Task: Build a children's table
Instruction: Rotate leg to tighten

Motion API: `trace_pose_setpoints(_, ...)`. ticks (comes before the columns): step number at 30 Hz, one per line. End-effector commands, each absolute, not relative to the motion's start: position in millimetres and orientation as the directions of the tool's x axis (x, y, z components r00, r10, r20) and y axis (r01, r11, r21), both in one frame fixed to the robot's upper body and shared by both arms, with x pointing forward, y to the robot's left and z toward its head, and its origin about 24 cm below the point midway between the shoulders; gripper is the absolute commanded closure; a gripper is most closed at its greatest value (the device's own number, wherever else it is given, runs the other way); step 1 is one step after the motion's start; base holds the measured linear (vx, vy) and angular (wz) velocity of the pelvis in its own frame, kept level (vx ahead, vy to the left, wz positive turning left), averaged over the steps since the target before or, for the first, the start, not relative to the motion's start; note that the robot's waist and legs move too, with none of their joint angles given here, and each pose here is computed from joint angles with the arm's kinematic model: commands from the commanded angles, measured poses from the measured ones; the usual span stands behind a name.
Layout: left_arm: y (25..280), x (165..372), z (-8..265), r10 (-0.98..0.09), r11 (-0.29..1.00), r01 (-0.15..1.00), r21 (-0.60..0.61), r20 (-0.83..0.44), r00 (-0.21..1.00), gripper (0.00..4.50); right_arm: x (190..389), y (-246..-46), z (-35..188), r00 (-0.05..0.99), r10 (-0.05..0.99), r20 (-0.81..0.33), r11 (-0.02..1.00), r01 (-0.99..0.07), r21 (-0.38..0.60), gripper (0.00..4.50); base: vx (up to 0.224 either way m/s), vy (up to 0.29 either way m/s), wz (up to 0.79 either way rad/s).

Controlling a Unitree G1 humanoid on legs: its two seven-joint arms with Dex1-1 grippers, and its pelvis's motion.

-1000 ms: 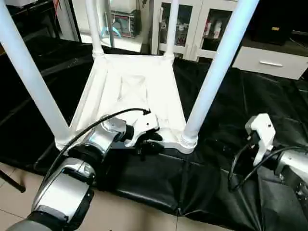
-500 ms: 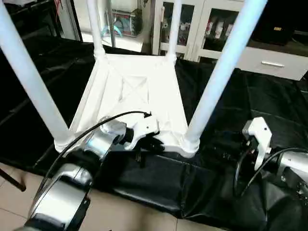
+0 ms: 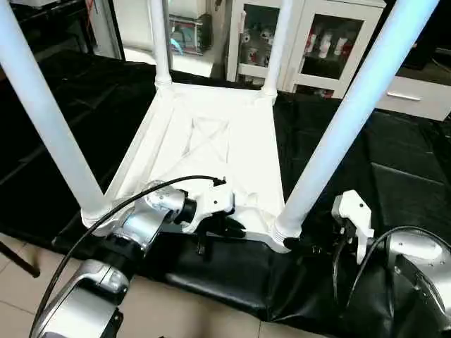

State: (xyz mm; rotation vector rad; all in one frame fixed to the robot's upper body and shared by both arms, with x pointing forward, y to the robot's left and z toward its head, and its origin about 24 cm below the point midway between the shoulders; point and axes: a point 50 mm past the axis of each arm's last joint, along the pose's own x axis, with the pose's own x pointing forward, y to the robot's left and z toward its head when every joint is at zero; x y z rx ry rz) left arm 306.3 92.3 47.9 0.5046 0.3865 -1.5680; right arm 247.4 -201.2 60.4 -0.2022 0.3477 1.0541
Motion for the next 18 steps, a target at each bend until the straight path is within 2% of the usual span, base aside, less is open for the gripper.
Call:
trace_pose_setpoints(1,87.4,289.4,26.8,-0.801,-0.145,0.989,-0.039,-0.582,-0.141,4.48,248.8,-202.9,60.8,0.424,0.818,-0.389,0.457,-0.889,-0.010,0.79,0.000,0.000,0.00)
trace_pose_setpoints(10,87.8,288.3,26.7,-0.786,-0.160,0.986,-0.046,-0.599,-0.156,4.48,254.0,-198.3,52.7,0.354,0.842,-0.407,0.392,-0.920,0.012,0.79,0.000,0.000,0.00)
trace_pose_setpoints(12,87.8,288.5,26.8,-0.784,-0.160,0.986,-0.045,-0.601,-0.155,4.50,255.1,-198.1,52.4,0.352,0.843,-0.406,0.391,-0.920,0.012,1.09,0.000,0.000,0.00)
trace_pose_setpoints(18,88.1,289.4,27.1,-0.781,-0.160,0.986,-0.047,-0.605,-0.155,4.50,260.0,-194.1,50.1,0.345,0.861,-0.373,0.386,-0.922,0.039,1.57,0.000,0.000,0.00)
